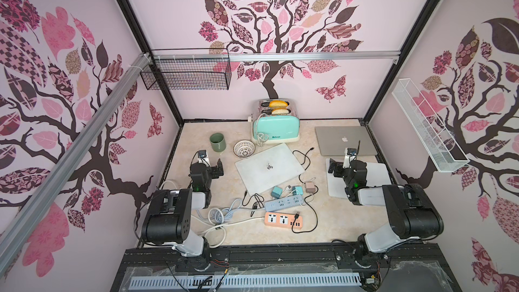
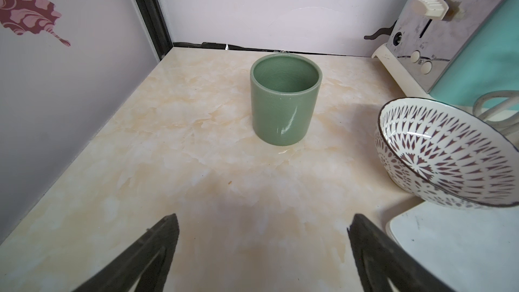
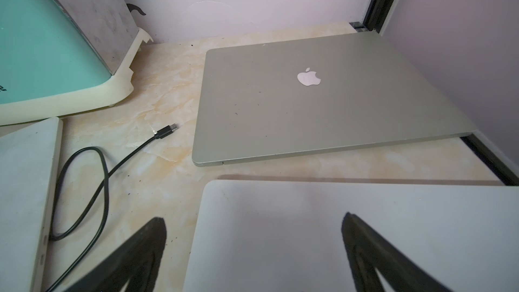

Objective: Unplug the laptop charger
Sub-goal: Reset both arms

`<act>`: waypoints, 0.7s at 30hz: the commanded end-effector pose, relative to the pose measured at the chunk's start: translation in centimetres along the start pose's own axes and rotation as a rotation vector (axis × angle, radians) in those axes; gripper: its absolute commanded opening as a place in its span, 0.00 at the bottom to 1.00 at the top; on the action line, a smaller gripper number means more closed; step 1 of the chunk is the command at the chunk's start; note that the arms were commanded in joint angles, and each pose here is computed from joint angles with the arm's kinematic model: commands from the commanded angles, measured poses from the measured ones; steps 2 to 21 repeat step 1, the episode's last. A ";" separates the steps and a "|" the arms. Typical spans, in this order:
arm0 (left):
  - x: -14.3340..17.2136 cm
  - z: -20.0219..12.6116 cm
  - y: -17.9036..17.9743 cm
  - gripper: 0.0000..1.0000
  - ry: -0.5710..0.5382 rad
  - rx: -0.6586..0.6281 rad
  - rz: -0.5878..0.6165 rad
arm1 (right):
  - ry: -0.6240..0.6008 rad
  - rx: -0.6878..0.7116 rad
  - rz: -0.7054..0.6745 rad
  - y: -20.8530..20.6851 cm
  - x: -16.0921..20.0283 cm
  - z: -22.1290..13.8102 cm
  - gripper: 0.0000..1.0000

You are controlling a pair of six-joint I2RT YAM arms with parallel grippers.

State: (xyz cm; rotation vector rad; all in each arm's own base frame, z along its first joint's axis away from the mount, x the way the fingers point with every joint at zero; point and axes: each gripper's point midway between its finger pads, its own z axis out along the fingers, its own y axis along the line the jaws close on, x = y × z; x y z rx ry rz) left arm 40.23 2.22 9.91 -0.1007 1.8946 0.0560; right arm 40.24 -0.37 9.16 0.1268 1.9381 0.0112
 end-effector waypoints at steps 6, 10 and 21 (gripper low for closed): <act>0.0 -0.2 -0.2 0.98 -0.011 0.005 0.008 | -0.046 0.011 -0.003 0.0 -1.5 0.0 1.00; 0.0 -0.2 -0.2 0.98 -0.011 0.005 0.008 | -0.046 0.011 -0.003 0.0 -1.5 0.0 1.00; 0.0 -0.2 -0.2 0.98 -0.011 0.005 0.008 | -0.046 0.011 -0.003 0.0 -1.5 0.0 1.00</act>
